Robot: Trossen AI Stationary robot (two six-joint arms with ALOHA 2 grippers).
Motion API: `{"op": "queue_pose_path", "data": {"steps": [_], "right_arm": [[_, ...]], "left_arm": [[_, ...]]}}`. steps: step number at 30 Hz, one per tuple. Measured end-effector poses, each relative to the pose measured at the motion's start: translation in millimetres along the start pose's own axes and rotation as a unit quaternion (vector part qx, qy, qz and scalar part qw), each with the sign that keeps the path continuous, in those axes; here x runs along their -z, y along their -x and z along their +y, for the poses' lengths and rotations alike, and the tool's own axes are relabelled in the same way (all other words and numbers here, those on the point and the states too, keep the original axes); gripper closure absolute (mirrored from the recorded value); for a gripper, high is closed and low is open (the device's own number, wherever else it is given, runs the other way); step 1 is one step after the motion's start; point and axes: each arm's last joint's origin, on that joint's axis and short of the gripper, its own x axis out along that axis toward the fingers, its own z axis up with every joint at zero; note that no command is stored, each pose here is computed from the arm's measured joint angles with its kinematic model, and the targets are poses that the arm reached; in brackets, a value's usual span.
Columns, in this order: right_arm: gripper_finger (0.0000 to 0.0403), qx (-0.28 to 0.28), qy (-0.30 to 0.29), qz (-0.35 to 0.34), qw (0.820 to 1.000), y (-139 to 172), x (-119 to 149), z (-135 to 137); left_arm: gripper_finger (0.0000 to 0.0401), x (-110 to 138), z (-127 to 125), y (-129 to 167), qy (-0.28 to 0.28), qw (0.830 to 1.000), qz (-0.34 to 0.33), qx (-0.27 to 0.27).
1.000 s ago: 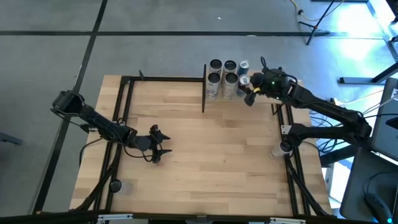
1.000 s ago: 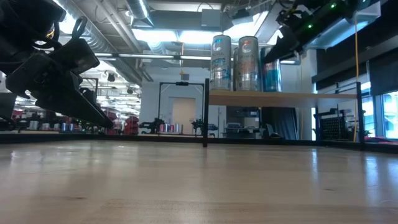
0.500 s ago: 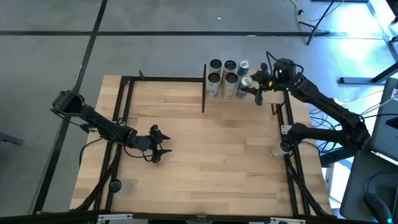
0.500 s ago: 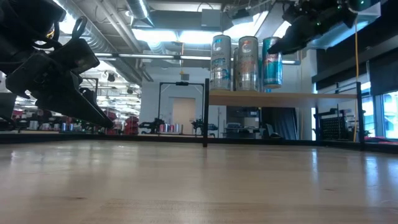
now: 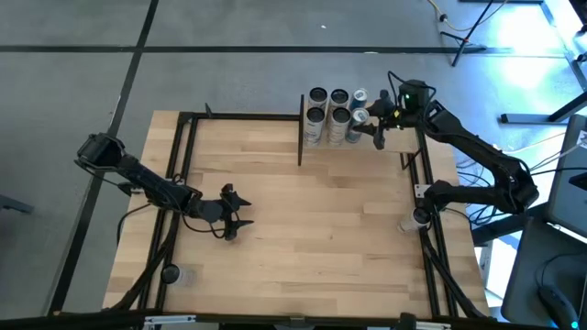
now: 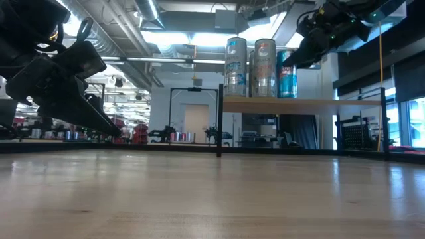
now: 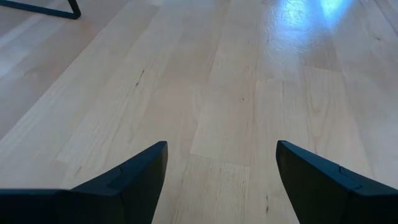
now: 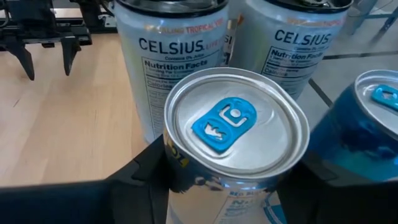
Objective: Place canned beverage on shelf
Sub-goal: Put the blue soda can aligned with the other blue soda can on the shelf
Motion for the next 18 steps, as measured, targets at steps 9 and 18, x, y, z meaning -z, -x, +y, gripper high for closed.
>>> {"op": "queue_pose_path", "data": {"steps": [9, 18], "right_arm": [[0.0117, 0.0, -0.018, 0.006, 1.0, 0, 1, 1], [0.0083, 0.0, -0.022, 0.005, 1.0, 13, -23, -1]], "left_arm": [[0.0116, 0, 0, 0, 0.0, 1.0, 0.0, 0.001], [0.0116, 0, 0, 0, 0.0, 1.0, 0.0, 0.001]]}}
